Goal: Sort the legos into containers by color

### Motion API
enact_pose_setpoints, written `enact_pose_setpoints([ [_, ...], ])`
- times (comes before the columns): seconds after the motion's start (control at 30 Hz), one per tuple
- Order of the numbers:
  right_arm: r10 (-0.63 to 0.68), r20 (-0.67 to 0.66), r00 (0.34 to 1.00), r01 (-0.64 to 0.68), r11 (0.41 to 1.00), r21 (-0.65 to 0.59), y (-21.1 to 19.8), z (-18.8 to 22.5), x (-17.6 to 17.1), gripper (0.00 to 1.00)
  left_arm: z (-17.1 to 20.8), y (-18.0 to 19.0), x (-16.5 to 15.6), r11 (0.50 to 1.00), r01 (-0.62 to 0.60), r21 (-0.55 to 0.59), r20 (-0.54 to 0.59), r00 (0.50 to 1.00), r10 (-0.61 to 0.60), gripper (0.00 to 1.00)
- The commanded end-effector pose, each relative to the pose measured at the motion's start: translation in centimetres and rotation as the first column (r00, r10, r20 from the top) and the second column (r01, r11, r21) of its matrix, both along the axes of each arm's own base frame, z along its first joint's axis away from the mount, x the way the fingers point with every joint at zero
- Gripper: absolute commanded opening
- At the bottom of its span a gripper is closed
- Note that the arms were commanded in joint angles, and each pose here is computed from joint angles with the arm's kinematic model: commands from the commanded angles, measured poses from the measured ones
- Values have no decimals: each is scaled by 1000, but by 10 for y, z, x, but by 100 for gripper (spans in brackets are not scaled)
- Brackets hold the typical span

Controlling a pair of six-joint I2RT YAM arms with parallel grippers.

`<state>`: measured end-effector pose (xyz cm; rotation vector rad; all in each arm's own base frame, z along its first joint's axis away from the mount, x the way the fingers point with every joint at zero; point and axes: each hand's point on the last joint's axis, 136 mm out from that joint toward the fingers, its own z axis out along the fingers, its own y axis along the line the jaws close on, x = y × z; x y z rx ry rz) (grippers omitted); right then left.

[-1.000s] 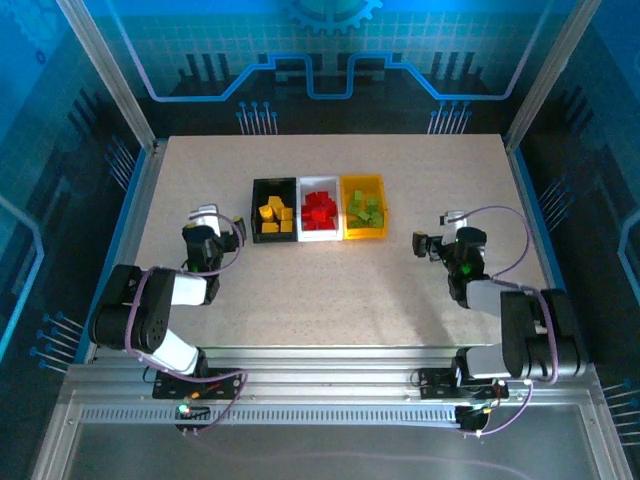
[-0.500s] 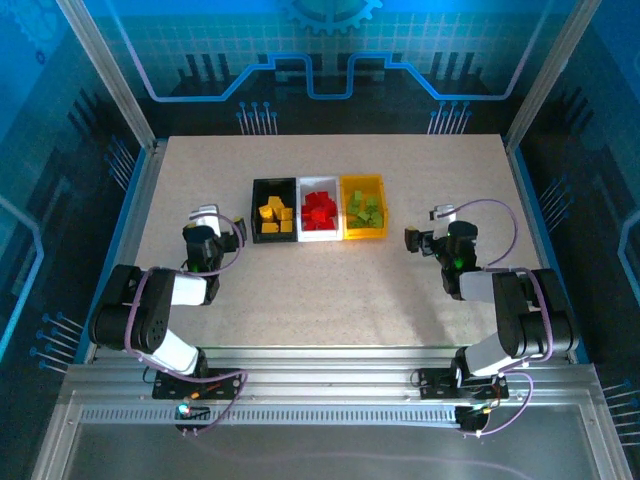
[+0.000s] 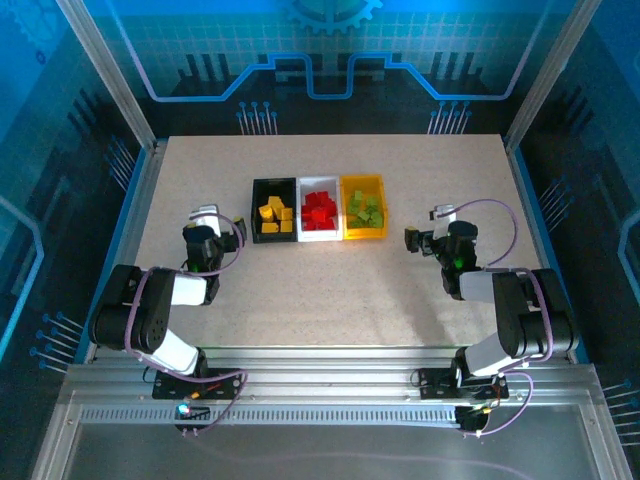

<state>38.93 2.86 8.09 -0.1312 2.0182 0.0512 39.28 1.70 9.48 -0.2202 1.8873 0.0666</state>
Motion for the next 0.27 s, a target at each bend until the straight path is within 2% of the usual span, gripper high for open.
enact_pose_setpoints([
  [0.0, -6, 51, 999, 7, 1000, -25, -1, 13, 8, 100, 1, 0, 2, 1000, 15, 11, 12, 1000, -15, 99],
  [0.23, -5, 51, 999, 6, 1000, -25, -1, 13, 8, 100, 2, 0, 2, 1000, 16, 11, 12, 1000, -16, 99],
])
